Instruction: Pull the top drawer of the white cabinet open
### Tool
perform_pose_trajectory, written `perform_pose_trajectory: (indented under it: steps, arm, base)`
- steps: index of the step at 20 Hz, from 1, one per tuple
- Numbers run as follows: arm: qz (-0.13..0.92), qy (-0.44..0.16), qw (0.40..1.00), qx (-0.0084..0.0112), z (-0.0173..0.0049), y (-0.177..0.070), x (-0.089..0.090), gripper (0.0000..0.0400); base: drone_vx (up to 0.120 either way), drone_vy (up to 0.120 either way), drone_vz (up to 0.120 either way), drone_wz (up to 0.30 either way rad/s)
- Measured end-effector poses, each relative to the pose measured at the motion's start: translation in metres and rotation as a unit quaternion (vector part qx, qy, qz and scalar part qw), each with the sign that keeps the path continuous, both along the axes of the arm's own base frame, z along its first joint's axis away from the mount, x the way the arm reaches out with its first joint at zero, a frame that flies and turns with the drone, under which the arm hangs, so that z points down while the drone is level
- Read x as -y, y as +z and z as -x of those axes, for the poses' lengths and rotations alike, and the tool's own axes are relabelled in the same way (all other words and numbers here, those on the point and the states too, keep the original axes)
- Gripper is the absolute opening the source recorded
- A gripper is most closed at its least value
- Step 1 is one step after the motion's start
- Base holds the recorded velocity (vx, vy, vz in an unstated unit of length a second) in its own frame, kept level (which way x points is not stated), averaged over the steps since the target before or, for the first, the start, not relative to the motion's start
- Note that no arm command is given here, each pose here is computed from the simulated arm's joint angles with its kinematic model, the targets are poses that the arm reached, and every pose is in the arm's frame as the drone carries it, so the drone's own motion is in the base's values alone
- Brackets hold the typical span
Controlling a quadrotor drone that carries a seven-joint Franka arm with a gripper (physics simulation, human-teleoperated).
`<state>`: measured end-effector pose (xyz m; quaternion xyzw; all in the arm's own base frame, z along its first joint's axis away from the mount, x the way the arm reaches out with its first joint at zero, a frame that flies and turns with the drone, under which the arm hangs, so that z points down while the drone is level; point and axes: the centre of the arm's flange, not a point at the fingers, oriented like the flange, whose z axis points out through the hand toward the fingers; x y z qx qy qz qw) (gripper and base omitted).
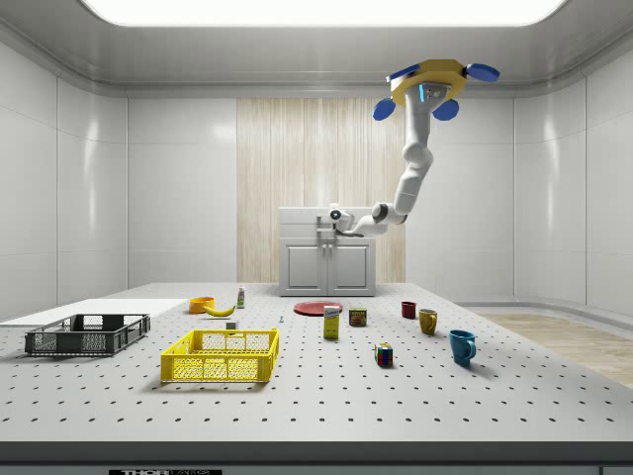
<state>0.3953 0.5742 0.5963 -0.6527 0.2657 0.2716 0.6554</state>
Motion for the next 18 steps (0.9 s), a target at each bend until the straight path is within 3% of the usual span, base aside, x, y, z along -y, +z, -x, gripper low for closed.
perform_pose_trajectory:
  steps: [18]
  arm:
    - [0.000,0.000,1.000,0.0001,0.0000,-0.012,-0.001,0.0305]
  base:
    - [0.000,0.000,0.000,0.000]
